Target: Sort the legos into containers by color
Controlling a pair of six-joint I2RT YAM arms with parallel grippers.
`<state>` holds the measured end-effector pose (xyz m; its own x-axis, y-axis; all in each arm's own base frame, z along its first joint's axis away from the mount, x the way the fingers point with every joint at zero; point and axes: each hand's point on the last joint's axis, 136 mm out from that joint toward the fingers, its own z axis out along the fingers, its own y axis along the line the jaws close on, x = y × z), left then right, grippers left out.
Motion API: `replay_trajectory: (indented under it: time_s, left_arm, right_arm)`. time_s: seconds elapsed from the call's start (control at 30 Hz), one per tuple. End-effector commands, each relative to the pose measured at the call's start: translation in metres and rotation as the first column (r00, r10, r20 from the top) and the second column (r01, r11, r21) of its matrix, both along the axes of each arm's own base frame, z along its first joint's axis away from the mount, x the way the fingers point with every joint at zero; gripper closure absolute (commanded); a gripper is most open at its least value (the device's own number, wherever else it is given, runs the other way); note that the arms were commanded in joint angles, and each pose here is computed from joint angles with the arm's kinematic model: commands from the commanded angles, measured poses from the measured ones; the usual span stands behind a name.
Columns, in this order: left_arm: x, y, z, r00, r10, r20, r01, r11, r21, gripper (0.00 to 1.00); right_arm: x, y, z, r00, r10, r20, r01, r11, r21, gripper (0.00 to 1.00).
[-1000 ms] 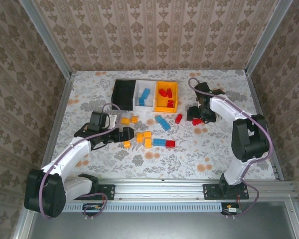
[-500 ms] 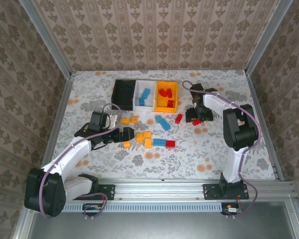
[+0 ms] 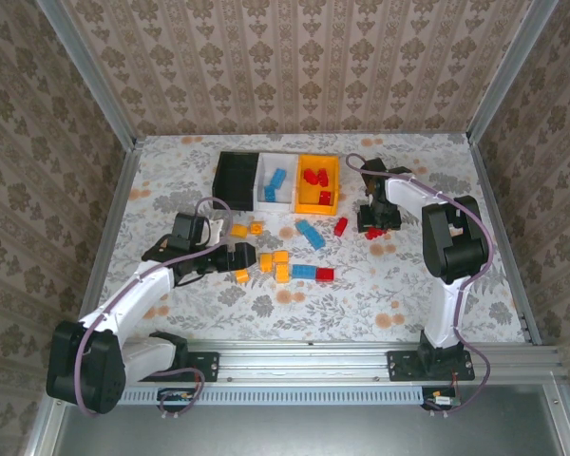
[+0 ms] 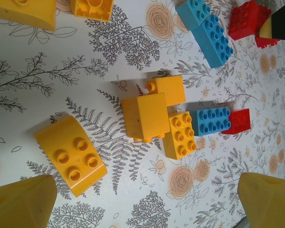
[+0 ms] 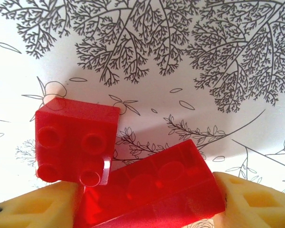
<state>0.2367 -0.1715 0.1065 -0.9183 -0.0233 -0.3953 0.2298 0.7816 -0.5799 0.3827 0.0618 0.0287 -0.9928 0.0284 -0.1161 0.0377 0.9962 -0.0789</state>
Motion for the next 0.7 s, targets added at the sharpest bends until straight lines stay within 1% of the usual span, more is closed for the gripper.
replay_trajectory:
  time_s: [0.0, 0.17, 0.23, 0.3, 0.4, 0.5, 0.57, 0.67]
  left_arm:
    - [-0.001, 0.000, 0.003, 1.000, -0.006, -0.005, 0.006, 1.000, 0.008, 0.00]
    - [-0.001, 0.000, 0.005, 1.000, -0.006, 0.000, 0.006, 1.000, 0.006, 0.00]
    - [-0.001, 0.000, 0.005, 1.000, -0.007, 0.001, 0.007, 1.000, 0.005, 0.00]
    - [-0.001, 0.000, 0.005, 1.000, -0.007, 0.001, 0.007, 1.000, 0.005, 0.00]
    - [0.000, 0.000, 0.005, 1.000, -0.006, 0.003, 0.006, 1.000, 0.001, 0.00]
    - [0.000, -0.001, 0.006, 1.000, -0.007, 0.004, 0.007, 1.000, -0.003, 0.00]
    - [0.000, -0.001, 0.005, 1.000, -0.003, 0.001, 0.003, 1.000, -0.004, 0.00]
    - [-0.001, -0.001, 0.003, 1.000, -0.003, -0.002, 0.002, 1.000, -0.007, 0.00]
  right_arm:
    - [-0.004, -0.002, 0.009, 1.000, -0.006, 0.003, 0.006, 1.000, 0.004, 0.43]
    - [-0.008, 0.005, 0.032, 0.998, -0.028, 0.054, 0.025, 0.998, 0.061, 0.44]
    - [-0.008, 0.010, 0.047, 0.996, -0.039, 0.085, 0.030, 0.994, 0.105, 0.44]
    - [-0.005, 0.021, 0.065, 0.991, -0.051, 0.120, 0.030, 0.985, 0.172, 0.44]
    - [0.004, 0.042, 0.096, 0.980, -0.088, 0.180, 0.029, 0.951, 0.307, 0.44]
    - [0.016, 0.073, 0.127, 0.963, -0.132, 0.236, 0.003, 0.879, 0.477, 0.45]
    - [0.026, 0.097, 0.144, 0.949, -0.159, 0.274, -0.032, 0.813, 0.581, 0.45]
    - [0.042, 0.129, 0.155, 0.940, -0.180, 0.291, -0.071, 0.730, 0.680, 0.45]
